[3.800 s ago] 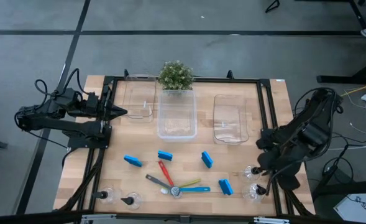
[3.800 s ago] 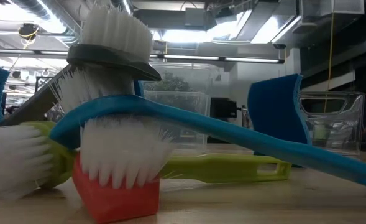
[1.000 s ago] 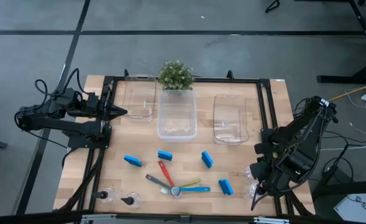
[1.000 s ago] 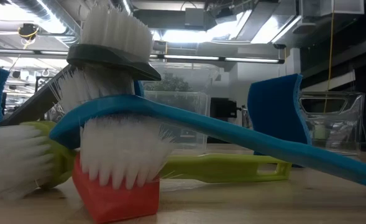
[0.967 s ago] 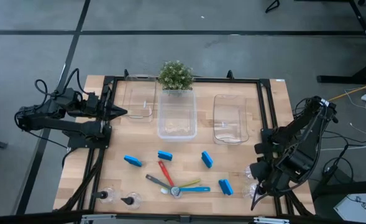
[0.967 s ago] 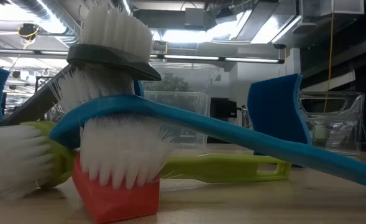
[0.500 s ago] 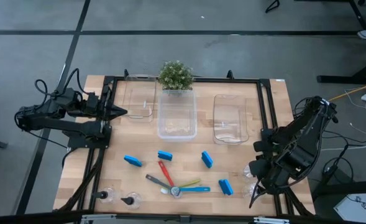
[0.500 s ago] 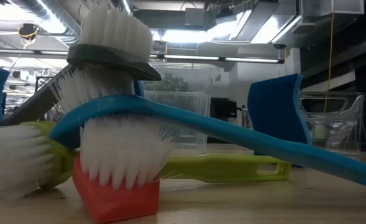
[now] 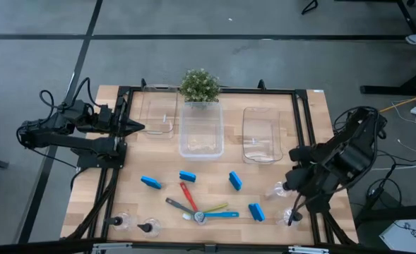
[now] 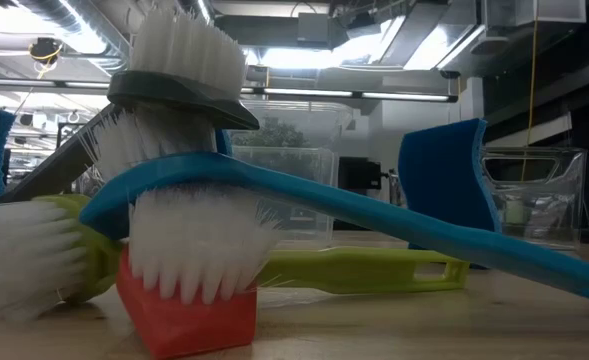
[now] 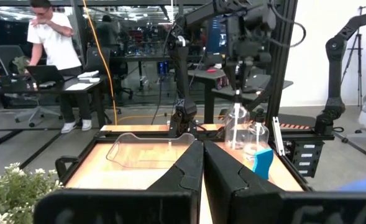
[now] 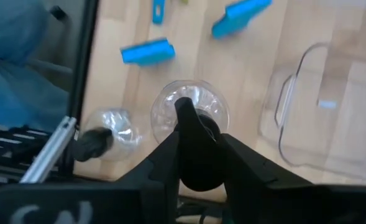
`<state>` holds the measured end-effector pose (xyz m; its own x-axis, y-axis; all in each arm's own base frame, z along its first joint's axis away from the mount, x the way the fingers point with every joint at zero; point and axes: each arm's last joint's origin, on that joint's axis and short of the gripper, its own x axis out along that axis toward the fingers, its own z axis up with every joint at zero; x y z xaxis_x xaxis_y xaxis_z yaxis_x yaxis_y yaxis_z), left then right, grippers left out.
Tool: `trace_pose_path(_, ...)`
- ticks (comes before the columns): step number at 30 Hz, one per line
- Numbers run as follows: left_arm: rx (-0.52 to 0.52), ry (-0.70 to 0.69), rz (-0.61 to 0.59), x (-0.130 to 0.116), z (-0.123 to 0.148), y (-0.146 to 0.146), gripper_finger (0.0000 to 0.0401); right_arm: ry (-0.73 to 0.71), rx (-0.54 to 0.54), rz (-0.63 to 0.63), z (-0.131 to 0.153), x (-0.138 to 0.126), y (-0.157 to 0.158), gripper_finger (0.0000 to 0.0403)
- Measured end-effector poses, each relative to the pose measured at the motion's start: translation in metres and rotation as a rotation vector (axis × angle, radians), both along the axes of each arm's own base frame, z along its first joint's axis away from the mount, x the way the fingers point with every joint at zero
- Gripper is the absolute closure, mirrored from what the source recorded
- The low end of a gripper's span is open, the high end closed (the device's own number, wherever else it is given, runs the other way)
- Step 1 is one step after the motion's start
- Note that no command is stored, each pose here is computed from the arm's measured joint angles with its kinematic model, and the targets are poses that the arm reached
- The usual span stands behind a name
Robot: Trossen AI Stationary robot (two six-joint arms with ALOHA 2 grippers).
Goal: Pick & Place Kitchen Sink Supplies
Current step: Put the transparent bottle into the right transparent bin
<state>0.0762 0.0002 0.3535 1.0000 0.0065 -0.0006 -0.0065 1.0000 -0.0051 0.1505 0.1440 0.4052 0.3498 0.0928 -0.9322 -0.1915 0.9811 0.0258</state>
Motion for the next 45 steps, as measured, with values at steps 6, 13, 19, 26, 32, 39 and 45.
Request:
trace_pose_path(6,0.000,0.000,0.000,0.000,0.000,0.000,0.0395,-0.097,0.048,0.011,0.029,0.004,-0.015,0.0307)
trace_pose_path(13,0.000,0.000,0.000,0.000,0.000,0.000,0.0395,-0.203,0.065,-0.006,0.055,0.009,-0.038,0.0307)
trace_pose_path(19,0.000,0.000,0.000,0.000,0.000,0.000,0.0395,-0.262,0.020,-0.016,0.066,0.016,-0.061,0.0307)
trace_pose_path(26,0.000,0.000,0.000,0.000,0.000,0.000,0.0395,-0.281,-0.094,-0.081,0.067,0.028,-0.092,0.0298)
trace_pose_path(32,0.000,0.000,0.000,0.000,0.000,0.000,0.0395,-0.278,-0.197,-0.171,0.067,0.034,-0.122,0.0308)
trace_pose_path(39,0.000,0.000,0.000,0.000,0.000,0.000,0.0395,-0.258,-0.244,-0.290,0.067,0.035,-0.153,0.0300)
trace_pose_path(45,0.000,0.000,0.000,0.000,0.000,0.000,0.0395,-0.241,-0.272,-0.384,0.067,0.033,-0.175,0.0308)
